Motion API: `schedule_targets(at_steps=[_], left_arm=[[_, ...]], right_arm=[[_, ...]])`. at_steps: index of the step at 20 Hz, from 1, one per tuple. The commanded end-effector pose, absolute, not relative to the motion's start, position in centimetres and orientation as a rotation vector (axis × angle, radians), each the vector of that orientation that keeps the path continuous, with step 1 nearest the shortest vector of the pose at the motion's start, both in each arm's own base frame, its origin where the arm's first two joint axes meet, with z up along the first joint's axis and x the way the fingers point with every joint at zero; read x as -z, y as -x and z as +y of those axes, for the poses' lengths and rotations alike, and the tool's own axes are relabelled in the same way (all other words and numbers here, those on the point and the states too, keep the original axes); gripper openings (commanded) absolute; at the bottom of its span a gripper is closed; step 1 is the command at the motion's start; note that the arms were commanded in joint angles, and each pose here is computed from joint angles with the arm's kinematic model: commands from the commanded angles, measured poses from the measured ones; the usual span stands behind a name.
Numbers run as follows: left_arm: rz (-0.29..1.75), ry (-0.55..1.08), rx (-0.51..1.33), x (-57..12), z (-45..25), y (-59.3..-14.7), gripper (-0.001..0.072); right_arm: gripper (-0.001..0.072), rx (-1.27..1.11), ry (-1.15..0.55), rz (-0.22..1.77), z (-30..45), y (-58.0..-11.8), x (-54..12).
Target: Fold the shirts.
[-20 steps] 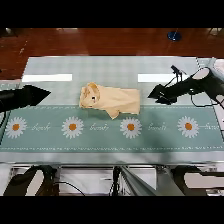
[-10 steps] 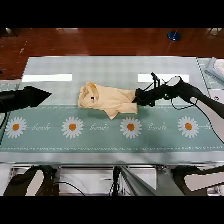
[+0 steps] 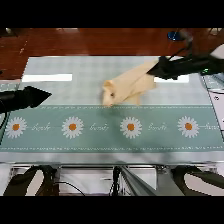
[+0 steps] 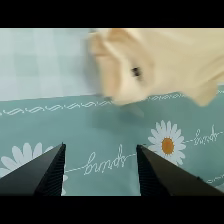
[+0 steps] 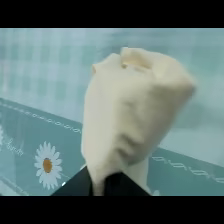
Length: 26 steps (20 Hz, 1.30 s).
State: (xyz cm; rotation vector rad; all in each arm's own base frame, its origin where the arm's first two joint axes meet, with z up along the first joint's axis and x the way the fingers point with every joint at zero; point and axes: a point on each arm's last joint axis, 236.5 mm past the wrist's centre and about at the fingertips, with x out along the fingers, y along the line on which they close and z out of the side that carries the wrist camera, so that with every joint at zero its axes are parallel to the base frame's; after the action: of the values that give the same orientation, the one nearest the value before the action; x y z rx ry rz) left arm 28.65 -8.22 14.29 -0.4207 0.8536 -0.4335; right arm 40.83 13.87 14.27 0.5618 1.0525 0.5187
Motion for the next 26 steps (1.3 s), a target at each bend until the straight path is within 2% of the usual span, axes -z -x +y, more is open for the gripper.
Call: schedule_targets(at_steps=[1, 4, 10, 14, 18, 21, 26], left_arm=[[0.854, 0.419, 0.434, -14.3, -8.2, -28.6, 0.0538], [0.854, 0.419, 0.434, -14.3, -8.2, -28.6, 0.0538], [0.848, 0.396, 0.444, -14.3, -8.2, -28.6, 0.0538], [0.846, 0.395, 0.443, -14.3, -8.2, -28.7, 0.0537], [0.834, 0.396, 0.435, -14.4, -8.0, -28.9, 0.0537], [0.787, 0.397, 0.406, -15.0, -7.4, -30.0, 0.0537], [0.718, 0.399, 0.362, -15.8, -6.5, -31.4, 0.0537]], right_arm=[[0.0019, -0.247, -0.453, 0.990, 5.0, -36.8, -20.2], [0.0019, -0.010, -0.485, 1.022, -2.4, -32.9, -20.5], [0.0019, 0.465, -0.595, 1.271, -14.3, -21.8, -17.0], [0.0019, 0.727, -0.645, 1.257, -19.4, -16.9, -17.0], [0.0019, 0.829, -0.698, 1.378, -21.1, -12.2, -13.6], [0.0019, 0.874, -0.773, 1.562, -20.2, -8.0, -9.0], [0.0019, 1.042, -0.784, 1.825, -19.7, -0.1, -4.3]])
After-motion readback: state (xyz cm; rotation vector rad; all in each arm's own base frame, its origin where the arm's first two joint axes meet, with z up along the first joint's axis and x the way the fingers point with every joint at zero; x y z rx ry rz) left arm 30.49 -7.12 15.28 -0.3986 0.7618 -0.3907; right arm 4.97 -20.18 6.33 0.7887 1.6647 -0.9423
